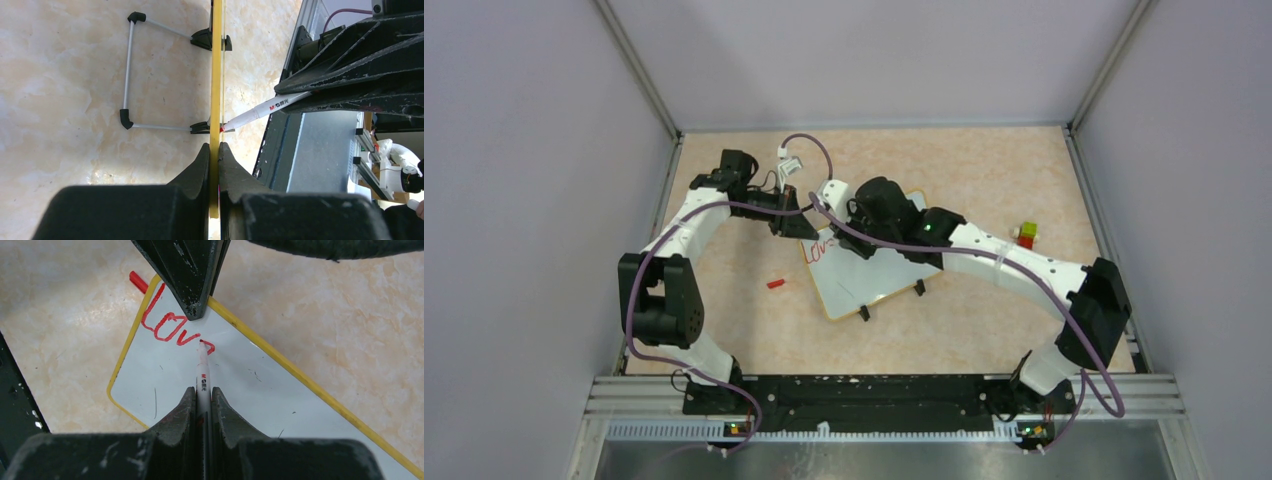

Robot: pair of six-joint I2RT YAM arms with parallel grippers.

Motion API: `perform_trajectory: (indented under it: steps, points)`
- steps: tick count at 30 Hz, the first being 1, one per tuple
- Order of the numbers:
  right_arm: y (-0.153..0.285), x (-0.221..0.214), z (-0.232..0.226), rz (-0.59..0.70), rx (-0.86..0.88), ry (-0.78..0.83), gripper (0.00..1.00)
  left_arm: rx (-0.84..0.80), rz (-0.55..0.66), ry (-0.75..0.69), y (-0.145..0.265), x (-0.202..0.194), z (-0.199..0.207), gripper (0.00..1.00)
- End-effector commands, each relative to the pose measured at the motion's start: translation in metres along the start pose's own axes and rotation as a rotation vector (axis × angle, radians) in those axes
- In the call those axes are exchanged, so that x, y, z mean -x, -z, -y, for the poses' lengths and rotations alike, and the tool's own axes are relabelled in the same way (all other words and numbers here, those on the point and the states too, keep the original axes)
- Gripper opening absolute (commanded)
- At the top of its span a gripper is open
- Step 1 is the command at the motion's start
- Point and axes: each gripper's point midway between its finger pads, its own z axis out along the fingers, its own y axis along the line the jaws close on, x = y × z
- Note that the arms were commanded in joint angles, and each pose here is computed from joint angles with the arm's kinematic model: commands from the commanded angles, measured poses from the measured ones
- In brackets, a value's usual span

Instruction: Write a sentence on the whiteboard

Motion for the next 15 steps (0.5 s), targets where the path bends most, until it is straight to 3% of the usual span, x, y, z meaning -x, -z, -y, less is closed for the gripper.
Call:
perform_trajectory:
  steps: [1,15]
  points:
    - [-0.006,-0.005,-0.003,0.001,-0.008,0.000,0.00,-0.003,0.004,-0.021,0.001,0.006,0.008,0.00]
    - [0.002,-0.022,-0.002,-0.032,-0.019,0.002,0.00,0.002,0.002,-0.019,0.001,0.005,0.006,0.00]
